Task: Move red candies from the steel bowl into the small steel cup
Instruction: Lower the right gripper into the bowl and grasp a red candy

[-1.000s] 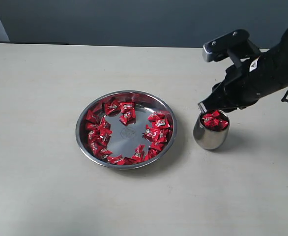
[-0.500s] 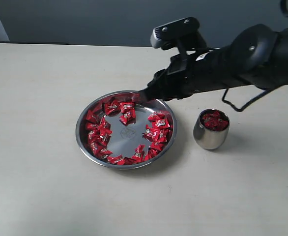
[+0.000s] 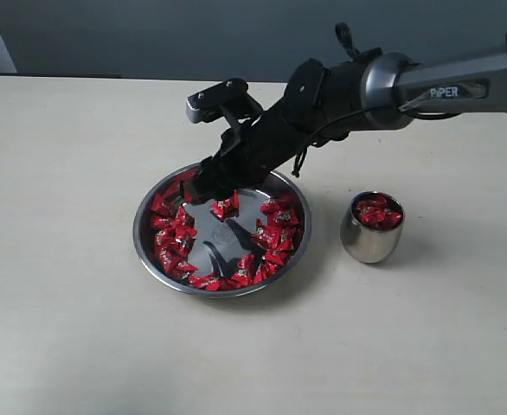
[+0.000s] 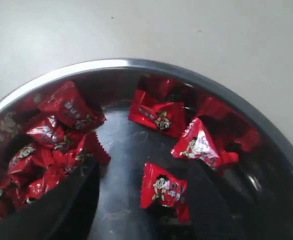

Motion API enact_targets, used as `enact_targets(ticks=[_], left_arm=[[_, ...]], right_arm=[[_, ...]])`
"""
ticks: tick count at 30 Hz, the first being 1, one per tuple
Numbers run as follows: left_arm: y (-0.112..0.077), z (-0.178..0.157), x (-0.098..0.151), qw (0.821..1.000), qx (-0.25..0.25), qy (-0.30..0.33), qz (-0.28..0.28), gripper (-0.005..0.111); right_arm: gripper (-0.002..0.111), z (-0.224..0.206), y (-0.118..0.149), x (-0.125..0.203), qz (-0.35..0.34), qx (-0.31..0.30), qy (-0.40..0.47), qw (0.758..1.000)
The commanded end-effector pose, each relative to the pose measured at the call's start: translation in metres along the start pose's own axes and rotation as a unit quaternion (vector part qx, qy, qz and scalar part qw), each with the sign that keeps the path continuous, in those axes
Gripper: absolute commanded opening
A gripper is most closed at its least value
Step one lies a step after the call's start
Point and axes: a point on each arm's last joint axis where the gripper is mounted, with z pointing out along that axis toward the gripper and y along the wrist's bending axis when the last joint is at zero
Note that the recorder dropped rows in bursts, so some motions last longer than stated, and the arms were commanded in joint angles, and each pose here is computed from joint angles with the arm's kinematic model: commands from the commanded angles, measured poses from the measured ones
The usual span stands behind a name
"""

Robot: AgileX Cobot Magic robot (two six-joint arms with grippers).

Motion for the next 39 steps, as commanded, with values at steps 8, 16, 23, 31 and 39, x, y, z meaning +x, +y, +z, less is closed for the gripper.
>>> enact_targets(ticks=[8,16,23,31,39], left_arm=[[0.0,0.0,0.0,1.0,0.003,-0.003,0.0,0.0],[0.0,0.0,0.0,1.0,0.003,-0.003,0.0,0.0],[0.0,0.0,0.0,1.0,0.003,-0.003,0.0,0.0],[0.0,0.0,0.0,1.0,0.003,-0.003,0.0,0.0],[0.0,0.0,0.0,1.0,0.003,-0.003,0.0,0.0]], right_arm=[[0.053,0.025,-0.004,0.014,0.0,-0.008,0.035,0.999],[0.004,0.028,-0.004,0.016,0.002,-0.012,0.041,0.999],[-0.001,0.017,0.0,0.01,-0.003,-0.021,0.038,0.999],[-0.001,-0.046,0.013,-0.014,-0.057,-0.018,0.038,0.997],[-0.001,-0.126,-0.014,-0.003,0.019,0.079,0.057,0.995]])
